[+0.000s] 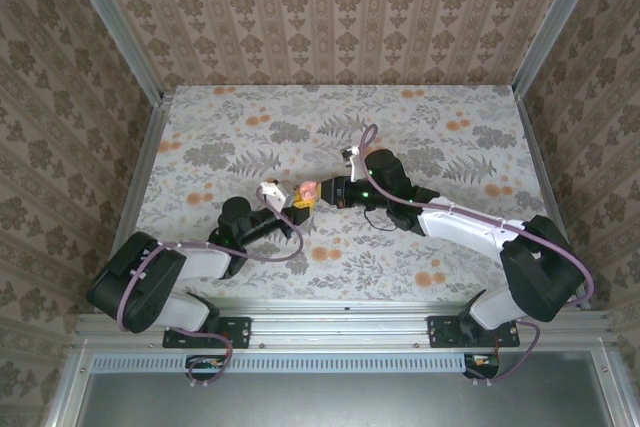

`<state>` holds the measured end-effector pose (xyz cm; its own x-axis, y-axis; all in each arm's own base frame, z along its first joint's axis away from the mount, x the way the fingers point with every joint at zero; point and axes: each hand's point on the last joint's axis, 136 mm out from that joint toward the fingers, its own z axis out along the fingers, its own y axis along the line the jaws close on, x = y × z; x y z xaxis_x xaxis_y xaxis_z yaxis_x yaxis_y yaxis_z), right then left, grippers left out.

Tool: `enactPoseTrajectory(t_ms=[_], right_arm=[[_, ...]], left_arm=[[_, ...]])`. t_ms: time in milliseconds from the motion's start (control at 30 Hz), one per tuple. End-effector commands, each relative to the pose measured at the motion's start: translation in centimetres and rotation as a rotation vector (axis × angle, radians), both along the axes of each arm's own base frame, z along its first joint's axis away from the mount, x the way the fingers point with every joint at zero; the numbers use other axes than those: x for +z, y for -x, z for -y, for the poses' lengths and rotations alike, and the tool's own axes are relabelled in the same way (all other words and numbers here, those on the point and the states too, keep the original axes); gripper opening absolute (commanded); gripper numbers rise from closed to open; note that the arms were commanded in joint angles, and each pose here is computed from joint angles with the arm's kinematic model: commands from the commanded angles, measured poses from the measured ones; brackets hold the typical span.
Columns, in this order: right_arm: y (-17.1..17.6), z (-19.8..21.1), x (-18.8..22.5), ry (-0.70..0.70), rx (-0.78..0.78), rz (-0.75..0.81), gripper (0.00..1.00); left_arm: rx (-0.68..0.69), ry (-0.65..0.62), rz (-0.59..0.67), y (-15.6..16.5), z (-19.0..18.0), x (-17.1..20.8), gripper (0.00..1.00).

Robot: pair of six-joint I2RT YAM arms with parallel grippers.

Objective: Insert the wireless bluetooth earbuds into the charging case

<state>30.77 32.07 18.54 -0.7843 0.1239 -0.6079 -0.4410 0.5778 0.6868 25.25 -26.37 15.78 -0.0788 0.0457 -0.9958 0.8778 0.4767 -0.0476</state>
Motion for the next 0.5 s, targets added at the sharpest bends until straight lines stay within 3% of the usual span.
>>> enactPoseTrajectory(t_ms=[0, 467], right_arm=[[0.6, -0.5, 1.5, -0.004, 0.039, 0.022, 0.21], [1.1, -0.2, 3.7, -0.027, 0.05, 0.05, 0.2]], left_arm=[[-0.041, -0.007, 0.084, 0.9, 0.4, 1.3, 0.12], [-0.044, -0.035, 0.086, 1.0, 0.3, 0.8, 0.12]])
